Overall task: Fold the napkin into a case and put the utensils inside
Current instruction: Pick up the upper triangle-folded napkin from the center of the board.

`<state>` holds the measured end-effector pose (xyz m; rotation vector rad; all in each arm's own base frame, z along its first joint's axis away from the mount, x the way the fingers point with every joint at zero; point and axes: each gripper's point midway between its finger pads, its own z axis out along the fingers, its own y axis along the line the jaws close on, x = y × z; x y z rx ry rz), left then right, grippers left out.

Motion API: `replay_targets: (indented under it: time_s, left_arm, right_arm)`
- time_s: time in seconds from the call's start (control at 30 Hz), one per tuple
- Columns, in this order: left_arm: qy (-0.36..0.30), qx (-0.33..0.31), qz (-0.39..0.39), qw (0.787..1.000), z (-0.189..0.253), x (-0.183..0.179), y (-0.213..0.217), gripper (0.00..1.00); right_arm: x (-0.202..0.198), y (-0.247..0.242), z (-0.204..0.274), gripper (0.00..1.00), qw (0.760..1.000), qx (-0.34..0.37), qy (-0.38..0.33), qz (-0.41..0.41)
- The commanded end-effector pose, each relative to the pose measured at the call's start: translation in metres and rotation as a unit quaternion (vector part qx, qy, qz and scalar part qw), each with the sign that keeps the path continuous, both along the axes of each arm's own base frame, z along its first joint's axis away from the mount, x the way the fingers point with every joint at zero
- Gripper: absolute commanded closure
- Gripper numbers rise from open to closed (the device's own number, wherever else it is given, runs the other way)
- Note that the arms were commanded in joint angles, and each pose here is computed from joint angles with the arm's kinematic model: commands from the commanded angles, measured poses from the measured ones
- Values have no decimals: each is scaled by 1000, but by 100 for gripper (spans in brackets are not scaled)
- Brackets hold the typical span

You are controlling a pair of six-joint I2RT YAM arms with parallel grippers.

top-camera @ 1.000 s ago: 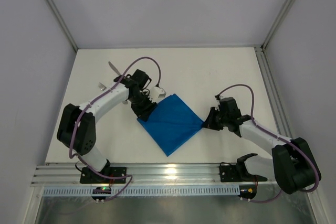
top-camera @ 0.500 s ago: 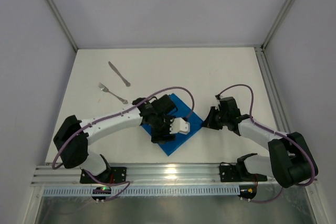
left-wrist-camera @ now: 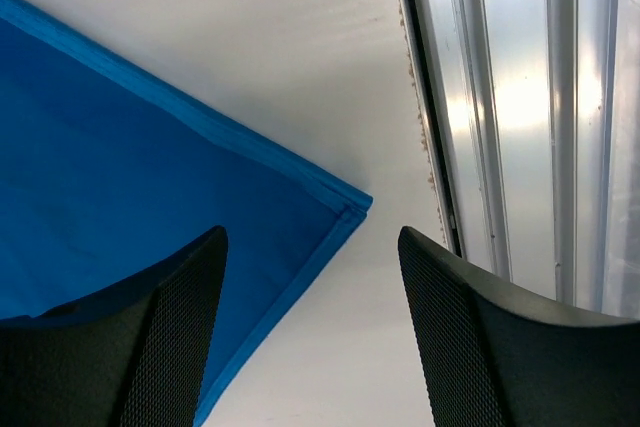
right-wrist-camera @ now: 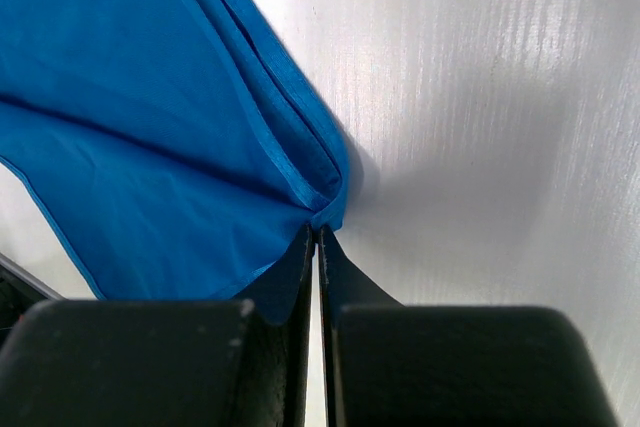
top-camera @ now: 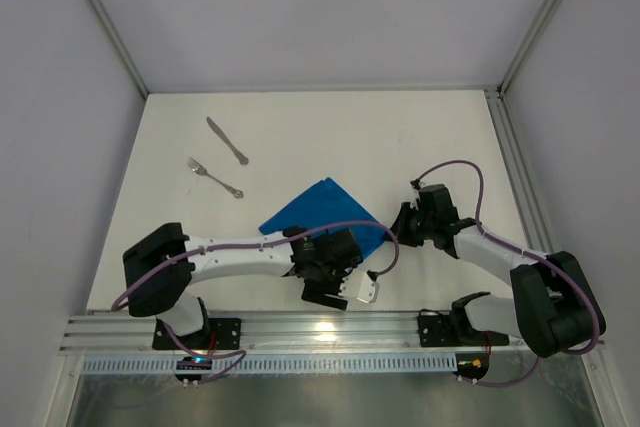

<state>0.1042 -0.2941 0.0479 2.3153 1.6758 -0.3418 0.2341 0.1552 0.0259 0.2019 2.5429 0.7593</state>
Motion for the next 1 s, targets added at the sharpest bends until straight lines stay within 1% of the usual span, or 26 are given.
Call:
replay_targets:
  time_s: [0.0, 0.23, 0.33, 0.37, 0.47, 0.53, 0.57, 0.77, 0.83, 0.9, 0.93, 0.97]
  left_arm:
    - [-18, -28, 7, 999, -6, 3, -18, 29]
    - [34, -5, -18, 999, -23, -20, -8, 32]
    - [34, 10, -21, 999, -30, -21, -3, 32]
    - [25, 14, -17, 999, -33, -17, -2, 32]
    - [7, 20, -8, 1000, -40, -9, -3, 35]
    - [-5, 25, -2, 1000, -45, -5, -1, 42]
    - [-12, 27, 1, 1000, -46, -2, 0, 51]
    - [-28, 35, 4, 999, -52, 2, 7, 69]
    - [-30, 33, 5, 999, -52, 3, 6, 72]
    - [-28, 33, 6, 999, -54, 3, 5, 80]
    - [-29, 35, 8, 999, -54, 3, 6, 87]
    - [-31, 36, 8, 999, -54, 4, 6, 91]
  right_arm:
    - [7, 0, 5, 96, 1000, 7, -20, -10]
    - [9, -1, 6, 96, 1000, 5, -21, -11]
    - [9, 0, 6, 96, 1000, 5, -21, -11]
    - [8, 0, 6, 96, 1000, 5, -21, -10]
    - [8, 0, 7, 96, 1000, 6, -22, -10]
    - [8, 0, 8, 96, 1000, 7, -23, -7]
    - [8, 0, 8, 96, 1000, 6, -25, -6]
    - [9, 1, 12, 96, 1000, 4, -27, 2]
    - [9, 2, 12, 96, 1000, 4, -28, 5]
    - [10, 2, 13, 96, 999, 5, -31, 8]
    - [10, 4, 15, 96, 999, 8, -32, 11]
    - [10, 4, 17, 96, 999, 10, -33, 14]
